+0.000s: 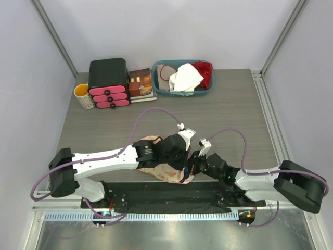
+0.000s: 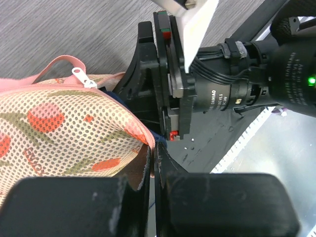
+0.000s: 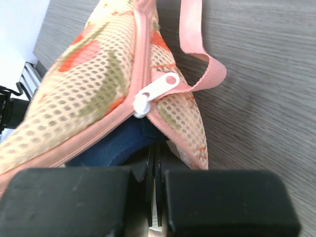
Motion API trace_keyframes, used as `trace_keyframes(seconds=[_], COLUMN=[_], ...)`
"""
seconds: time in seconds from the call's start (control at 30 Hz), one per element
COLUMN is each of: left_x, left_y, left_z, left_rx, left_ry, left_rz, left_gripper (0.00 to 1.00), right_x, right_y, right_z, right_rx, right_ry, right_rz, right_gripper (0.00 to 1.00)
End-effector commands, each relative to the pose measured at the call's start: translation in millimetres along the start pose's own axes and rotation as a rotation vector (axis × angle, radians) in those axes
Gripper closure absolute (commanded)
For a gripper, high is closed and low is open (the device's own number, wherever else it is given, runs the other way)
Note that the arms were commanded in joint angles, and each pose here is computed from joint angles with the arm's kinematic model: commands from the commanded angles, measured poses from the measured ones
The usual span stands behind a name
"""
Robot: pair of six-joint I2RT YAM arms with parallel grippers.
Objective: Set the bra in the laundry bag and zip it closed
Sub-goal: Adjust the bra in the laundry bag.
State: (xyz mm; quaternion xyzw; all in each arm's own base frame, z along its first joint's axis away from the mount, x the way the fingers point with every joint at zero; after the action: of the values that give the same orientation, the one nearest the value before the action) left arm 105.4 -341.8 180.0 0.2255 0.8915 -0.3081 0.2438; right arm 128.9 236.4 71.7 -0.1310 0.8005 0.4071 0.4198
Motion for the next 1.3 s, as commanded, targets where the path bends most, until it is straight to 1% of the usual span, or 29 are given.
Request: trace_keyframes(seconds=[0.0, 0.07, 0.2, 0.3, 0.47, 0.57, 0.63, 0.67, 0.73, 0.77, 0.8, 0.83, 0.87, 0.93, 0.97, 1.03, 1.07, 1.1, 1.13, 1.17, 1.2, 1.23, 1.27], left_x=[-19.3, -20.2, -24.6, -24.1, -25.5, -26.8, -27.5, -26.2, -26.1, -24.6, -22.7, -23.1, -23.1, -21.3, -20.4, -17.9, -17.5, -15.6, -16.8, -15.5, -13.9, -13.0, -13.9], left_y=[-11.2, -7.4, -3.6, -1.2, 2.4, 4.8, 6.1, 7.2, 7.1, 6.4, 6.5, 5.3, 4.0, -0.5, -2.0, -3.2, -3.8, -3.6, -4.3, -4.6, -3.7, -3.0, -3.1], left_z=[-10.7, -13.9, -22.8, -26.5, -30.0, -33.2, -34.7, -34.7, -33.5, -31.7, -27.9, -25.9, -23.7, -15.6, -12.8, -4.6, -2.6, -1.0, -1.2, -0.7, -2.0, -3.7, -8.9], left_rx=[0.015, -0.007, -0.025, -0.038, -0.058, -0.075, -0.083, -0.088, -0.091, -0.086, -0.086, -0.085, -0.081, -0.058, -0.048, -0.044, -0.041, -0.04, -0.034, -0.029, -0.032, -0.031, -0.025], left_ry=[-0.07, -0.082, -0.115, -0.113, -0.122, -0.128, -0.127, -0.119, -0.113, -0.103, -0.09, -0.084, -0.079, -0.062, -0.057, -0.042, -0.039, -0.033, -0.039, -0.038, -0.038, -0.04, -0.051], left_rz=[0.017, 0.014, 0.019, 0.027, 0.029, 0.033, 0.038, 0.043, 0.048, 0.052, 0.057, 0.06, 0.06, 0.059, 0.056, 0.047, 0.047, 0.039, 0.034, 0.033, 0.025, 0.02, 0.015], left_gripper=[1.0, 1.0, 1.0, 1.0, 1.0, 1.0, 1.0, 1.0, 1.0, 1.0, 1.0, 1.0, 1.0, 1.0, 1.0, 0.94, 0.85, 0.79, 0.66, 0.6, 0.55, 0.47, 0.38], right_x=[-15.4, -9.8, -4.8, -8.0, -2.7, -1.1, -4.9, -3.0, -8.8, -12.5, -15.8, -18.4, -23.4, -27.2, -29.1, -32.7, -41.3, -42.9, -55.3, -58.0, -61.0, -68.6, -77.0], right_y=[10.8, 4.1, -5.1, -5.4, -11.2, -9.5, -7.4, -9.7, -8.1, -9.2, -8.6, -9.1, -11.3, -15.4, -14.5, -18.6, -16.0, -20.5, -19.2, -24.5, -31.0, -31.6, -45.4], right_z=[5.3, -1.7, -15.9, -26.2, -36.7, -41.4, -44.4, -47.6, -52.1, -56.2, -58.4, -60.7, -65.7, -70.7, -70.7, -69.6, -68.8, -66.0, -65.0, -66.3, -65.9, -65.3, -66.8], right_rx=[-0.017, 0.012, 0.067, 0.084, 0.144, 0.142, 0.139, 0.159, 0.166, 0.196, 0.206, 0.222, 0.266, 0.325, 0.338, 0.391, 0.407, 0.451, 0.475, 0.521, 0.567, 0.58, 0.631], right_ry=[-0.045, -0.025, 0.009, 0.014, 0.075, 0.089, 0.076, 0.095, 0.081, 0.088, 0.085, 0.083, 0.084, 0.088, 0.093, 0.092, 0.076, 0.082, 0.054, 0.057, 0.061, 0.059, 0.048], right_rz=[0.005, 0.006, -0.007, -0.007, 0.003, 0.035, 0.048, 0.046, 0.049, 0.043, 0.042, 0.042, 0.045, 0.054, 0.066, 0.064, 0.066, 0.052, 0.056, 0.05, 0.044, 0.05, 0.08], right_gripper=[0.92, 0.82, 0.72, 0.65, 0.61, 0.6, 0.58, 0.57, 0.53, 0.52, 0.47, 0.46, 0.45, 0.37, 0.37, 0.36, 0.36, 0.36, 0.36, 0.35, 0.32, 0.31, 0.31])
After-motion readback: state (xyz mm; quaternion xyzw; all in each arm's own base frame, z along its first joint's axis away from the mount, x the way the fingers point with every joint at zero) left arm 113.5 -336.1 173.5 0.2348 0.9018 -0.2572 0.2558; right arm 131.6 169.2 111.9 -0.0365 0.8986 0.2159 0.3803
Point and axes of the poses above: each gripper's point midway between its finger pads, its own z axis out along the fingers, its own y axis along the line the jaws close on, x = y × z, the point moved 4 cm from there along -z, back along the fingers, and after that the axes turned 8 degrees about -z, right-handed, at the moved point
